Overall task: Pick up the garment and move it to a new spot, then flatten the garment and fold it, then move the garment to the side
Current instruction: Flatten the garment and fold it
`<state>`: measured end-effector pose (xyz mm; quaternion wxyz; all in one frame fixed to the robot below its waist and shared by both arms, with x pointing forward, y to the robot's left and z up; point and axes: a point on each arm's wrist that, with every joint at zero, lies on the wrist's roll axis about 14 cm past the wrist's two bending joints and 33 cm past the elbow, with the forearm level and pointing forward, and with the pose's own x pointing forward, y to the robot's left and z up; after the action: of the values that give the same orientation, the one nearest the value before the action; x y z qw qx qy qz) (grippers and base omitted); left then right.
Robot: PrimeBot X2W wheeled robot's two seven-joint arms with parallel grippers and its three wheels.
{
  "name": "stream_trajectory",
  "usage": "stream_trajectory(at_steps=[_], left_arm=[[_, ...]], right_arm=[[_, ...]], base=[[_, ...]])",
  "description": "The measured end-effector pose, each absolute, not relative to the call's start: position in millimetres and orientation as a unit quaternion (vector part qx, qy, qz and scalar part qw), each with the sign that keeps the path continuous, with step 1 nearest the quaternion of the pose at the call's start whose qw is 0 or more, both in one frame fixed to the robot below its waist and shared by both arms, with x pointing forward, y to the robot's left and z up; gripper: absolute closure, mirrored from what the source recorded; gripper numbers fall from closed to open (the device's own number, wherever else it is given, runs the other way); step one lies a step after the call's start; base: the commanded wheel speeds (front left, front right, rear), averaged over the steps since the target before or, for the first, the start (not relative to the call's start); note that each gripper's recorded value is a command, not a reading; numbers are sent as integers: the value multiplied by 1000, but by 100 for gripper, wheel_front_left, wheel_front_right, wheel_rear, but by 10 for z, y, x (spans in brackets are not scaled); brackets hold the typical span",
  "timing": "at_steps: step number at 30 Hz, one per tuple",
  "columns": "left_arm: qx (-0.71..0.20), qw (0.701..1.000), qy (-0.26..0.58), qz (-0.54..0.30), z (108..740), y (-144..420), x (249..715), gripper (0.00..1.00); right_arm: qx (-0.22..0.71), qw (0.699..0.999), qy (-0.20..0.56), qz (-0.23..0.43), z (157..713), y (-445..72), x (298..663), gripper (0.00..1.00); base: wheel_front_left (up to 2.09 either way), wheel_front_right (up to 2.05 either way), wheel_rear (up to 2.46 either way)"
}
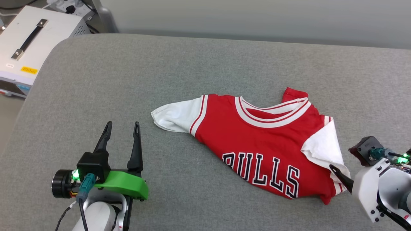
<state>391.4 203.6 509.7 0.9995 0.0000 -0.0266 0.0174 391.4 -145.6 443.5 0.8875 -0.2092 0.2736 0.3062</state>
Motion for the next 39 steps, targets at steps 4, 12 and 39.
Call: stream_trajectory(at_steps=[4,12,39], left_arm=[[0,999,-26,24,5056,2066,3943,0],[0,999,-7,32,4876,2098,3996,0],[-18,1000,-11,-5,4862,1812,3985,0]], right_arm=[[-212,868,315,321,4174,-1451,3852,0],[-225,834,374,338,3639,-1417,3829,0],[188,977,83,65,4715,-2028,4400,100]], base=[[0,0,0],[0,0,0],[0,0,0]])
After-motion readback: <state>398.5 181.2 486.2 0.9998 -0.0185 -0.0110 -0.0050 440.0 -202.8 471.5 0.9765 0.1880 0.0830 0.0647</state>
